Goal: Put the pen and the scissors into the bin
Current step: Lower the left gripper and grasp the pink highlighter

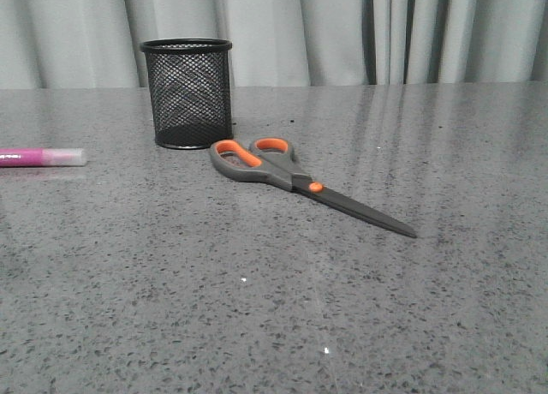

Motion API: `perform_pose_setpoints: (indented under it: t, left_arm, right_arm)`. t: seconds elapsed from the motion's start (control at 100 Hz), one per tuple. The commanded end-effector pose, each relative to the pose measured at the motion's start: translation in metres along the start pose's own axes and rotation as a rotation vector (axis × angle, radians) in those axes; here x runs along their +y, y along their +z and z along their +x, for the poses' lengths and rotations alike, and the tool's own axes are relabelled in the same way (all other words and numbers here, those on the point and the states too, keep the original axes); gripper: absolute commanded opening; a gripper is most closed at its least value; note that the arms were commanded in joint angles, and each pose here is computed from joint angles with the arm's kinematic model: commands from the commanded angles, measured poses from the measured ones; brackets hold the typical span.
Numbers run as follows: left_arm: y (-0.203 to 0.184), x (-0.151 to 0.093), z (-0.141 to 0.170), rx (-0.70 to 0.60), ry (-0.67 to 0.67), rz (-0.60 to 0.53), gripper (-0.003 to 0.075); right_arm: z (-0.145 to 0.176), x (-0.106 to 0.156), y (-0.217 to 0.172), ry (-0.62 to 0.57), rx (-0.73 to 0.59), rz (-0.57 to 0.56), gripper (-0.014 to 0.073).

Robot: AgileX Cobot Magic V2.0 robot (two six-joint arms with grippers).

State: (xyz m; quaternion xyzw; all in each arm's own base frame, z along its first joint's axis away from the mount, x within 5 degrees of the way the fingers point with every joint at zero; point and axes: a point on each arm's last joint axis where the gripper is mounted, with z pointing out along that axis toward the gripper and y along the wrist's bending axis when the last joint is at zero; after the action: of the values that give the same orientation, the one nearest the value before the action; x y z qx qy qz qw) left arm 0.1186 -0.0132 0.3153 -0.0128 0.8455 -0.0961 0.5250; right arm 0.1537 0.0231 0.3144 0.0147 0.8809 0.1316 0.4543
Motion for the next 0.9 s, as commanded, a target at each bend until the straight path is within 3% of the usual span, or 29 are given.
perform_pose_setpoints:
  t: [0.0,0.1,0.18,0.29,0.48,0.89]
  left_arm:
    - [0.000,-0.002,-0.017,-0.081,-0.012,0.006,0.0139]
    - [0.005,-0.001,-0.019,-0.085,-0.033,0.009,0.0306]
    - [0.009,-0.001,-0.021,-0.082,-0.046,0.011,0.0393]
    - [0.017,-0.001,-0.027,-0.056,-0.027,0.010,0.0385]
    - [0.045,-0.003,-0.048,0.059,0.139,0.041,0.0379]
    - [0.144,0.000,-0.074,0.408,0.789,0.294,0.0379]
  right_arm:
    - [-0.018,0.006,-0.005,-0.035,-0.097,-0.016,0.0178]
    - [-0.019,0.007,-0.003,-0.040,-0.111,-0.020,0.0398]
    - [-0.020,0.007,-0.004,-0.040,-0.119,-0.019,0.0447]
    - [-0.021,0.007,-0.004,-0.051,-0.128,-0.018,0.0444]
    - [-0.021,0.007,-0.004,-0.072,-0.130,-0.016,0.0444]
    - [-0.021,0.007,-0.004,-0.108,-0.127,-0.014,0.0444]
